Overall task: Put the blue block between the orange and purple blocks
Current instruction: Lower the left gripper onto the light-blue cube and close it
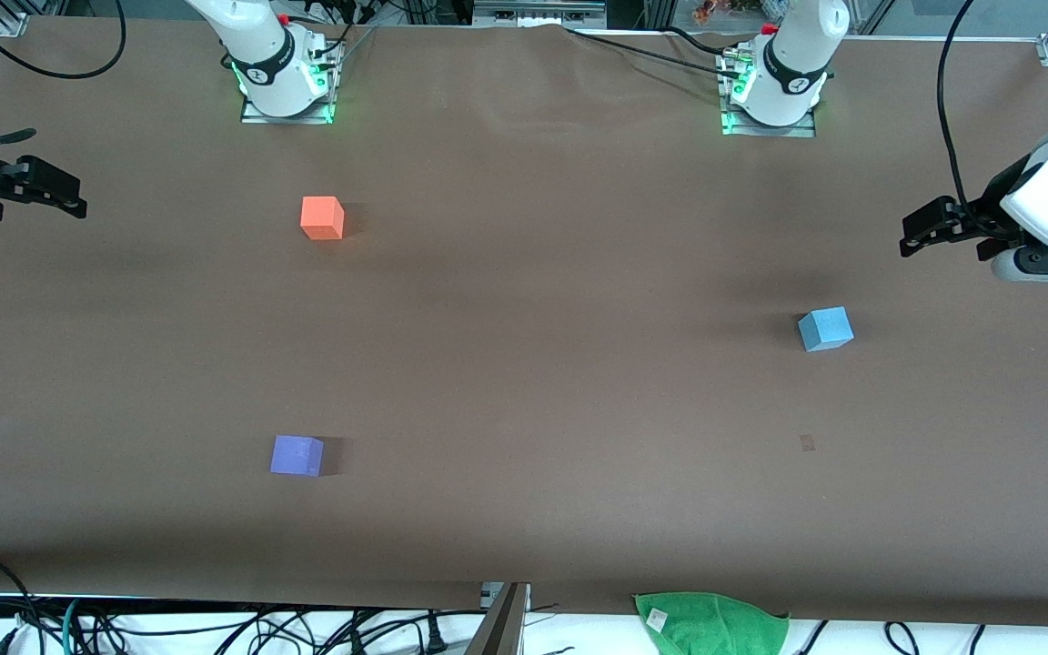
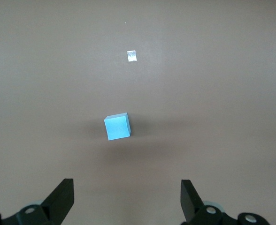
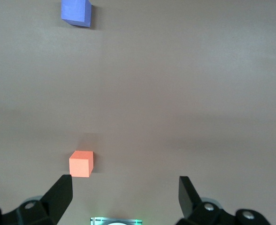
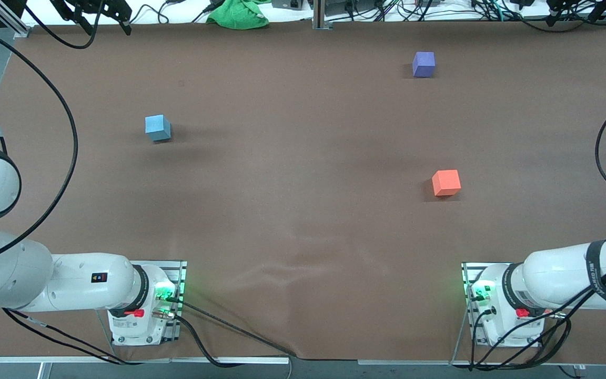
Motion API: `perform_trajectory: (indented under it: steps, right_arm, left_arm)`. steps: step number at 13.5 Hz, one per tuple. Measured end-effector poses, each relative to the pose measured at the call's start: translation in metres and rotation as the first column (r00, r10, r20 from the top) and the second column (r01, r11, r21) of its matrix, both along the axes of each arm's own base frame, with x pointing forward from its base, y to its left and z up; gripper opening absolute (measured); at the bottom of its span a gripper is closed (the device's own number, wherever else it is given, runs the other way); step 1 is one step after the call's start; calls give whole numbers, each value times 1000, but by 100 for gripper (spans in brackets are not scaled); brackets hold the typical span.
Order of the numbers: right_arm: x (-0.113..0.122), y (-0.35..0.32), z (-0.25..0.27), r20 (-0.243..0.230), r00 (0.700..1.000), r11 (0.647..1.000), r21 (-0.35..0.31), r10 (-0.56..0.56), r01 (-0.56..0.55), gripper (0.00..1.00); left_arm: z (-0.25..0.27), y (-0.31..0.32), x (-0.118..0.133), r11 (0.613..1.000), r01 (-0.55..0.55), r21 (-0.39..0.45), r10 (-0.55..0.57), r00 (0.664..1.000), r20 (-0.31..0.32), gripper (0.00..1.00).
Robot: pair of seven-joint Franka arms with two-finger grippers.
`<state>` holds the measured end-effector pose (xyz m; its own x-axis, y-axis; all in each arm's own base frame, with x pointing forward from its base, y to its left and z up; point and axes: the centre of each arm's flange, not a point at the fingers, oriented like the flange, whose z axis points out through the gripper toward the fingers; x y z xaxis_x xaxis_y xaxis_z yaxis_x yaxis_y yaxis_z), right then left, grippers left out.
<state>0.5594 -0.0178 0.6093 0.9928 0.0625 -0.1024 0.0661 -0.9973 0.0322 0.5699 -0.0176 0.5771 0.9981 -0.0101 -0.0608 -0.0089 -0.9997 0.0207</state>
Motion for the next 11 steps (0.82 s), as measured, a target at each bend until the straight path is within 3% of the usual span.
perform_trajectory:
  steps: [5,9,11]
  right_arm:
    - [0,0,0,0,1000,1000,0,-1,1,100]
    - [0,-1,0,0,1000,1000,0,-2,2,100]
    - [0,-1,0,0,1000,1000,3,-2,2,100]
  left_arm:
    - [-17,2,3,1000,-17,1,17,999,-28,100]
    - [-128,35,35,996,-87,-5,87,993,-84,100]
    - [-193,51,37,993,-116,-8,115,987,-109,100]
